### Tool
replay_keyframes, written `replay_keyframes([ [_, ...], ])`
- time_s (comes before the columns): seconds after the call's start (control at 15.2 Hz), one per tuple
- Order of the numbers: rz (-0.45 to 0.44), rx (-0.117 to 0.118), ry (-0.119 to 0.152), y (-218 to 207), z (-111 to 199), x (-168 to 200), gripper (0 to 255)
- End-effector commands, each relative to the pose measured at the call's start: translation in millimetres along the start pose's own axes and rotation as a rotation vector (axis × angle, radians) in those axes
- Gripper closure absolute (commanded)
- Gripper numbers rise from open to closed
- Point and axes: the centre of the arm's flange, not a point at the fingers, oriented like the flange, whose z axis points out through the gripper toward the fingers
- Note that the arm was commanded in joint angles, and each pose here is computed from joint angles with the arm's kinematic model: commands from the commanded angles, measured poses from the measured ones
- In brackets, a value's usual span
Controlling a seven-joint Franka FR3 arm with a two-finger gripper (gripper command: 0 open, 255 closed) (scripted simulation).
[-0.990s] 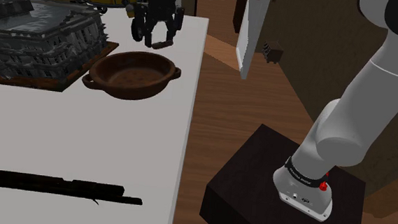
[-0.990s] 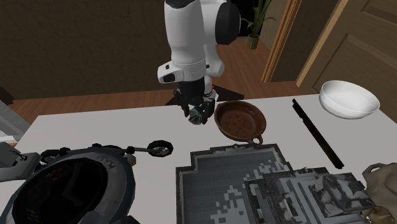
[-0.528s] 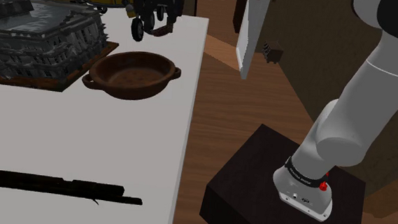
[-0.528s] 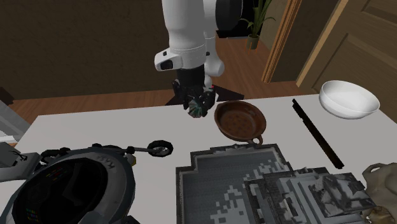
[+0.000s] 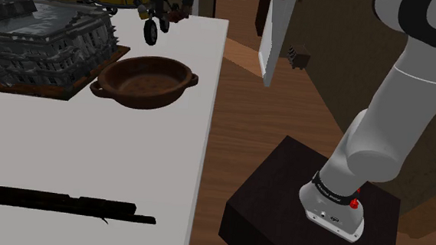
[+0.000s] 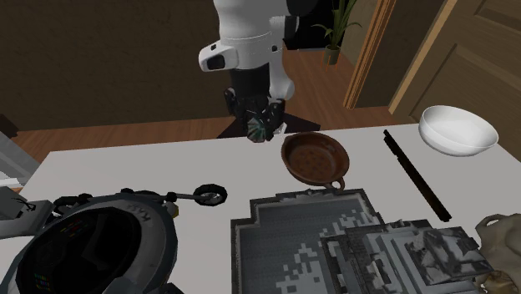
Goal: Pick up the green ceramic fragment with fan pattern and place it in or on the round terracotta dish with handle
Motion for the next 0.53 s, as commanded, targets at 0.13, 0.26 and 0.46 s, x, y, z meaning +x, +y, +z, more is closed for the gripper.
replay_keyframes([
  [0.13,0.000,0.000,0.000,-34,-2,-20,255],
  [0.26,0.000,0.000,0.000,-56,0,-34,255],
  [0.46,0.000,0.000,0.000,-90,3,-55,255],
])
